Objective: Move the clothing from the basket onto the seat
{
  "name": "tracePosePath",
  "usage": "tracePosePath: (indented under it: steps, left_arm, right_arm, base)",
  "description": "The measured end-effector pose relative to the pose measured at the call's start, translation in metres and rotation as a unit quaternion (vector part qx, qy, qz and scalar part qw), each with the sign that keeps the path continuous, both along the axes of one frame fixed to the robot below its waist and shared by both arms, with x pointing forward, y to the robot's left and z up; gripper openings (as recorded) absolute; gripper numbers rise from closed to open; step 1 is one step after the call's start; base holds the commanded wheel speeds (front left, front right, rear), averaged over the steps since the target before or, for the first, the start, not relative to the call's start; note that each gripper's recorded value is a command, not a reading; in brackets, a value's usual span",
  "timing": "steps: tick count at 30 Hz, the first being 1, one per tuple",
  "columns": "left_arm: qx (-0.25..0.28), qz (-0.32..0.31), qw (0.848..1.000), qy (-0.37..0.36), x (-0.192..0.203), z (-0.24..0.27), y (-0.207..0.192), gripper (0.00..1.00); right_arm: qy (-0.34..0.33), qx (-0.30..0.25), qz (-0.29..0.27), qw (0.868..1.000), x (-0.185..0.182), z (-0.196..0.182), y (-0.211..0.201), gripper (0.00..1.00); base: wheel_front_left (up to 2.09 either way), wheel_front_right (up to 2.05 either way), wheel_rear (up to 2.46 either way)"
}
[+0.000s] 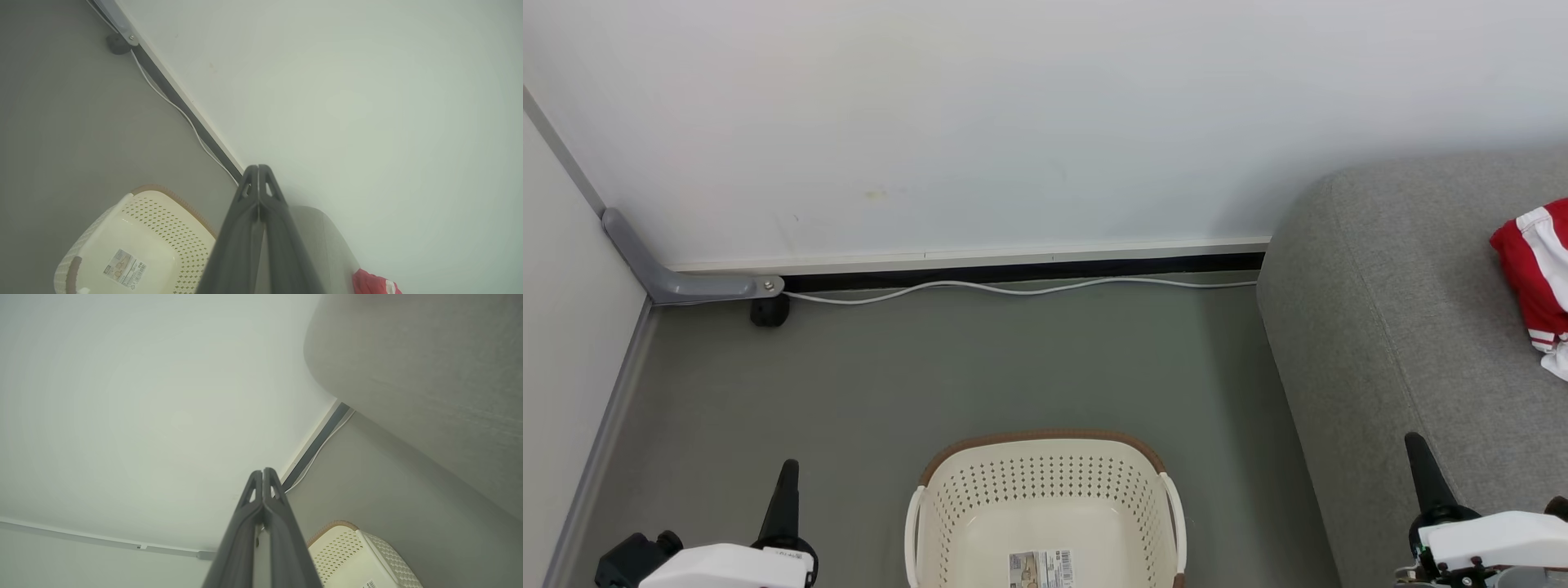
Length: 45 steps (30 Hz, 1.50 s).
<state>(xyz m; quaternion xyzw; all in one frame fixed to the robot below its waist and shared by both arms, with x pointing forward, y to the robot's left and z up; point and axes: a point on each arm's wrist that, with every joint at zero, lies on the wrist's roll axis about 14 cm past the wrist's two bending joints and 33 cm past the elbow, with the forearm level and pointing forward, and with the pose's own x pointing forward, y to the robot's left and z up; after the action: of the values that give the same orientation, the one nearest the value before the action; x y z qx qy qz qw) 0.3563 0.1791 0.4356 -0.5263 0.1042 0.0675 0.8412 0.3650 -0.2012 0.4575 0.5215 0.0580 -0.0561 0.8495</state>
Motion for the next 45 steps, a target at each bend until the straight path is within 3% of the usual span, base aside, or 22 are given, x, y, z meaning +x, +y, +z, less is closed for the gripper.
tracePosePath:
  steps: [20,45]
  left_arm:
    - [-0.109,0.015,0.994,-0.025,0.008,0.015,0.003,0.0]
    - [-0.229,0.027,0.971,-0.069,0.016,0.038,0.008,0.0]
  right_arm:
    - [-0.015,0.108,-0.014,0.994,0.005,0.009,-0.002,0.0]
    - [-0.043,0.232,-0.024,0.971,0.01,0.022,-0.004,0.0]
  base:
    - [0.0,0.0,0.0]
    - [0.0,0.0,0.0]
